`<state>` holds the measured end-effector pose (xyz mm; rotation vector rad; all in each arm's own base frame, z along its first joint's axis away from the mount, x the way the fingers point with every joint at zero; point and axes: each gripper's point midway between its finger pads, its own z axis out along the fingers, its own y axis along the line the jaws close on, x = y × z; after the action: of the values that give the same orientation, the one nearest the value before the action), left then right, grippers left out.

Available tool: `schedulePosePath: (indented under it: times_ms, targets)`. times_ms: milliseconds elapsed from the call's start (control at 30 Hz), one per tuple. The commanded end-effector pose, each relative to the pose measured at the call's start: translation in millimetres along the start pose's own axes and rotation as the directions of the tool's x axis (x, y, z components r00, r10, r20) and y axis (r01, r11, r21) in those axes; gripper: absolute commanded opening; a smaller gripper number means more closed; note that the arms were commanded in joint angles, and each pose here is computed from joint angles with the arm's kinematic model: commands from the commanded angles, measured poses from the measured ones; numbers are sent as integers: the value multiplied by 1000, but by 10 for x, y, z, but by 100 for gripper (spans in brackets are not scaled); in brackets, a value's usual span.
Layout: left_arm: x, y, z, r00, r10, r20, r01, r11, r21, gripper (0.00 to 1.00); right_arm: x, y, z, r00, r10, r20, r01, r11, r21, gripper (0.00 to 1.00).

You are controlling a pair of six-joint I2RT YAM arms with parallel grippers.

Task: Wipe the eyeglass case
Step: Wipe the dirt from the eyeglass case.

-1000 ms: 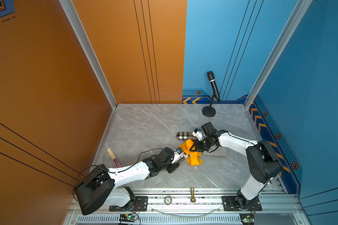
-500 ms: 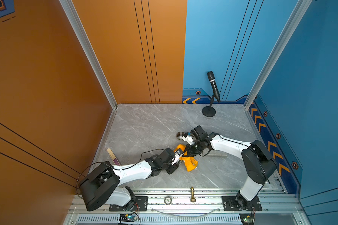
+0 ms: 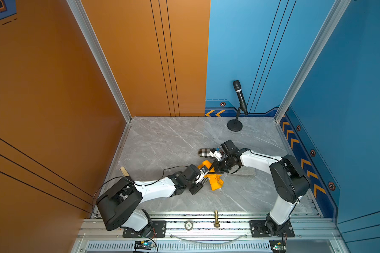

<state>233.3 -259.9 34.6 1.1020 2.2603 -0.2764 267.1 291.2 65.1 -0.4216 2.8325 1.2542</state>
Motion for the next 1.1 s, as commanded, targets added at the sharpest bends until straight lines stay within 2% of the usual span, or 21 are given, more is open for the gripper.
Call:
schedulePosePath:
  times_ms: [0,100,133,300,467,900,1000,1067]
  targets:
    - [-8,-13,50,999,-20,-35,21,999,32,65,379,-404,201,990,72,-119,-55,988,142,0]
    - [-24,-15,99,999,-23,-48,25,998,49,71,399,-383,214,991,77,-114,-62,990,130,0]
    - [-23,-14,117,998,-28,-50,31,998,56,76,407,-385,216,990,80,-114,-65,989,129,0]
    - [-52,-7,202,997,-30,-70,35,997,68,80,434,-408,201,990,81,-113,-66,988,138,0]
    - [40,-21,255,993,-54,-101,63,994,87,73,444,-433,179,990,86,-111,-69,987,144,0]
    - [228,-63,141,993,-87,-82,93,993,76,75,365,-397,43,995,71,-77,-57,984,168,0]
    - [166,-37,183,995,-82,-65,86,994,64,71,357,-351,58,995,60,-77,-47,985,167,0]
    - [123,-44,205,995,-81,-62,86,994,69,64,361,-326,75,995,55,-80,-41,985,168,0]
